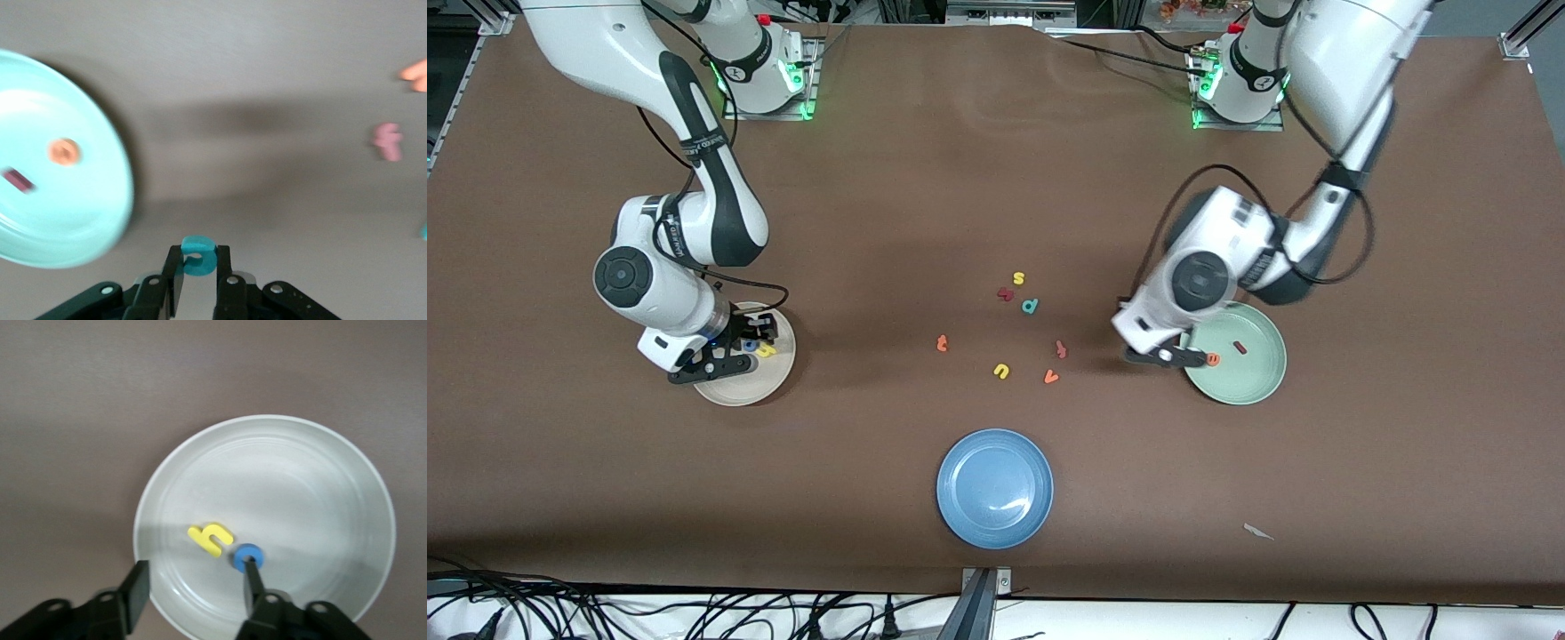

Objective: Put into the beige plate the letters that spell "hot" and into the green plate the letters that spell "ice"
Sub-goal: 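Place the c on the green plate while the right gripper grasps the orange r, then place the orange r on the beige plate while the left gripper returns to rest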

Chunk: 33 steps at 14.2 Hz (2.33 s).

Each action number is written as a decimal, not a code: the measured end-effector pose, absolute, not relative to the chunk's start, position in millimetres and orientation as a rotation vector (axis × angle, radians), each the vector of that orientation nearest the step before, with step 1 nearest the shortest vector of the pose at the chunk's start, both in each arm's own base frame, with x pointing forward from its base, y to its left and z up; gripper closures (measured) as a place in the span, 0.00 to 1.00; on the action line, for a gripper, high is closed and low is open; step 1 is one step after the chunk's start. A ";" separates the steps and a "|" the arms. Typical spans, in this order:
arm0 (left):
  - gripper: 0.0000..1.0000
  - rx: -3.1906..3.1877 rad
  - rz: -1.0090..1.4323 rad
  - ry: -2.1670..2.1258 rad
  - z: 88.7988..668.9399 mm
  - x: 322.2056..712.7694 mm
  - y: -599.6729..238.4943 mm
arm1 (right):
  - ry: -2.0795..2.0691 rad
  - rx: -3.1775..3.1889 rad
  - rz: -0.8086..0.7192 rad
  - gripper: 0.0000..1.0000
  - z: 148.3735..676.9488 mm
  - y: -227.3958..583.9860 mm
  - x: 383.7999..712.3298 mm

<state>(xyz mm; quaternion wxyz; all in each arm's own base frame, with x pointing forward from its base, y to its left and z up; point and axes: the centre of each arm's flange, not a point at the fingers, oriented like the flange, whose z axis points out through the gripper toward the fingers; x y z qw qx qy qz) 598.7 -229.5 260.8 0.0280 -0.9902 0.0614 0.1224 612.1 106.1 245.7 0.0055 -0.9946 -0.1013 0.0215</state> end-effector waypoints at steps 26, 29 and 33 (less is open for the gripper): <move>0.00 -3.091 0.119 0.192 512.7 665.2 -128.7 | 0.457 -3.033 0.052 0.09 179.0 396.2 595.2; 0.00 -3.122 0.031 0.098 562.4 650.0 -108.2 | 0.438 -3.040 0.054 0.20 172.6 404.1 592.0; 0.00 -3.107 -0.088 0.063 603.4 609.0 -53.2 | 0.428 -3.041 0.050 0.48 175.5 408.4 591.4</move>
